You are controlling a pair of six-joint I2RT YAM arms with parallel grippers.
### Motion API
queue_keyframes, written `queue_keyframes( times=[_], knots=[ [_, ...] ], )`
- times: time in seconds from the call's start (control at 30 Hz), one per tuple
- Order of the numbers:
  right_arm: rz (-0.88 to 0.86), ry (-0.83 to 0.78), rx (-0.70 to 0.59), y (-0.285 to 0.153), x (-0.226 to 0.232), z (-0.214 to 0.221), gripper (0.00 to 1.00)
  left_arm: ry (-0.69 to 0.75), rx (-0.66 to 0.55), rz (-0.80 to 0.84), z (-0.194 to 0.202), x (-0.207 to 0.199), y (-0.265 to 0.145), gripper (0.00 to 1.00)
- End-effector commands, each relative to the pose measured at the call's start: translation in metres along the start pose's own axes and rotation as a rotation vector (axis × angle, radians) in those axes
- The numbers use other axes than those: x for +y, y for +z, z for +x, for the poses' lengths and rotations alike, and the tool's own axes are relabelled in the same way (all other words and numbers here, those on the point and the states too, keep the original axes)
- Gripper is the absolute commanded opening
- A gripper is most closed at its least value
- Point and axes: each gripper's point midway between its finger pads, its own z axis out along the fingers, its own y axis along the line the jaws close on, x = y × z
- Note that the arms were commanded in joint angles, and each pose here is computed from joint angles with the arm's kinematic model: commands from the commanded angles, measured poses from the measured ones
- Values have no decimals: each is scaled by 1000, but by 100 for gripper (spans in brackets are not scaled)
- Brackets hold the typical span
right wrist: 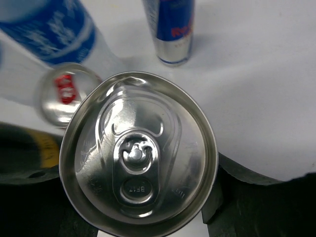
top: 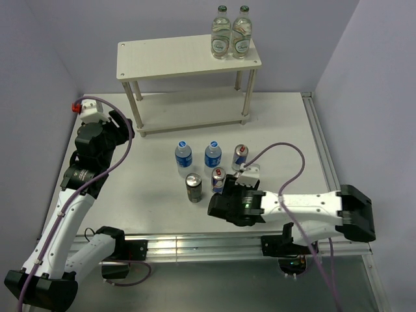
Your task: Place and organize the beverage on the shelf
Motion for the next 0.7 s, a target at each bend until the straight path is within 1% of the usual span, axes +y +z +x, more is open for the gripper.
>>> queue_keyframes(
  times=[0.0,0.03,0.07,0.1,0.13,0.17,0.23,0.27,0.33,0.37,0.4,0.43,0.47,0.5,0.57,0.63,0.67],
  knots=[
    [-110,134,-118,-35,12,-84,0,1,-25,23,-9,-3,-4,65],
    [-134,150,-131,-40,15,-96,0,1,-26,21,-9,-2,-4,65],
    [-169,133,-160,-50,15,-118,0,-1,-30,21,-10,-2,-5,65],
    [-208,178,-183,-57,25,-134,0,-3,-32,21,-10,-2,-5,65],
    [-224,176,-201,-61,28,-146,0,-2,-34,21,-11,-1,-5,65],
    [-223,141,-229,-64,29,-164,0,-1,-36,22,-12,-2,-5,65],
    [-228,191,-277,-71,38,-197,0,-2,-35,18,-11,0,-5,65],
    [-194,143,-293,-65,37,-205,0,-3,-37,17,-12,0,-5,65],
    [-232,166,-304,-65,52,-225,0,-5,-38,13,-12,1,-5,65],
    [-235,132,-313,-63,59,-234,0,-5,-39,12,-12,1,-5,65],
    [-231,176,-333,-55,60,-250,0,-1,-37,8,-11,2,-5,65],
    [-257,178,-334,-52,67,-258,0,-3,-38,6,-11,3,-5,65],
    [-243,138,-341,-43,72,-260,0,-2,-40,4,-12,3,-5,65],
    [-217,169,-366,-33,69,-273,0,-1,-36,4,-10,3,-4,65],
    [-192,139,-368,-14,79,-279,0,7,-33,14,-10,2,-5,65],
    [-172,149,-367,8,80,-291,0,11,-30,14,-9,2,-4,65],
    [-154,133,-348,25,87,-286,0,14,-30,11,-8,3,-3,65]
  ],
)
